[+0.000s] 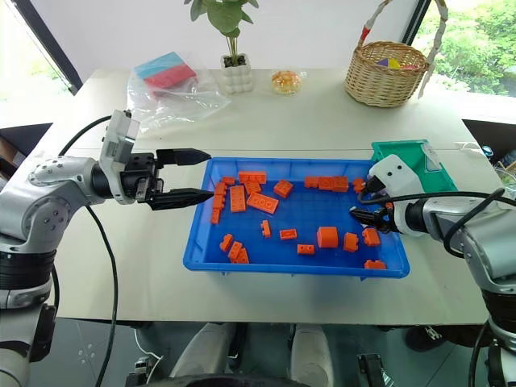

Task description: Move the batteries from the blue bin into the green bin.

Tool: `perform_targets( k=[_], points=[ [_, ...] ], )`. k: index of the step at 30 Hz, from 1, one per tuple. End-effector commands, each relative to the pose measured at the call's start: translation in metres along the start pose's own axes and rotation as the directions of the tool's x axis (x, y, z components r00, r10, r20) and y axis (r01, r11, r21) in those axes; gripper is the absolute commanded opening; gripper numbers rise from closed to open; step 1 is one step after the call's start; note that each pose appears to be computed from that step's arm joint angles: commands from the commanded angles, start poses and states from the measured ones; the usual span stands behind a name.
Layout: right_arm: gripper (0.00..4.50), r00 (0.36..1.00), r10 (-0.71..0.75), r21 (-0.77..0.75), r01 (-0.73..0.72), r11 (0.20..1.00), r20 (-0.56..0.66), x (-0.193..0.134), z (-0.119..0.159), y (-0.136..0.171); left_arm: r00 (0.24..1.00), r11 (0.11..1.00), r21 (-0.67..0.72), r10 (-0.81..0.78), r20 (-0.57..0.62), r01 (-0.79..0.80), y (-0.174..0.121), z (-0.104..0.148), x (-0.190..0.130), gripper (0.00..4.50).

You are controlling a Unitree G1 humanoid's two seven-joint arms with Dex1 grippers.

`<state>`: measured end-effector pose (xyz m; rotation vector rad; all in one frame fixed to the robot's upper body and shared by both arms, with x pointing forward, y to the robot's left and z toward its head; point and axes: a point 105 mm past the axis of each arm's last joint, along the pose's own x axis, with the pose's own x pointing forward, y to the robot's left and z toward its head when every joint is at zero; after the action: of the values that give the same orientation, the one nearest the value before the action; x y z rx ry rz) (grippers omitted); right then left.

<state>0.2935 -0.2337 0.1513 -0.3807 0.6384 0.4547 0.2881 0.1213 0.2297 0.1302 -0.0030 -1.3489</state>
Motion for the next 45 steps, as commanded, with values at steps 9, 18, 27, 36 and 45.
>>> perform_targets(
  k=[9, 18, 27, 36, 45],
  points=[
    [3.02, 0.999, -0.023, -0.096, 0.019, 0.995, -0.044, 0.028, -0.005, 0.007, 0.999, 0.998, 0.051, 0.025, 0.024, -0.026, -0.001, 0.015, -0.005, 4.5],
    [3.02, 0.998, 0.002, -0.127, -0.01, 0.992, -0.062, 0.033, -0.004, 0.019, 0.999, 0.998, 0.047, 0.037, 0.032, -0.038, -0.001, 0.015, -0.006, 4.5],
    [0.24, 0.998, -0.021, -0.126, 0.013, 0.992, -0.061, 0.027, -0.004, 0.013, 0.998, 0.998, 0.048, 0.041, 0.037, -0.042, 0.001, 0.015, -0.006, 4.5],
    [0.24, 0.983, -0.035, 0.04, 0.028, 0.999, 0.181, -0.003, 0.061, -0.007, 0.999, 0.998, 0.046, 0.03, 0.038, -0.032, 0.003, 0.014, -0.004, 4.5],
    [0.24, 0.89, -0.407, 0.15, 0.382, 0.912, 0.205, -0.073, 0.076, -0.114, 0.999, 0.999, 0.038, 0.014, 0.032, -0.015, 0.005, 0.012, -0.005, 4.5]
  ],
)
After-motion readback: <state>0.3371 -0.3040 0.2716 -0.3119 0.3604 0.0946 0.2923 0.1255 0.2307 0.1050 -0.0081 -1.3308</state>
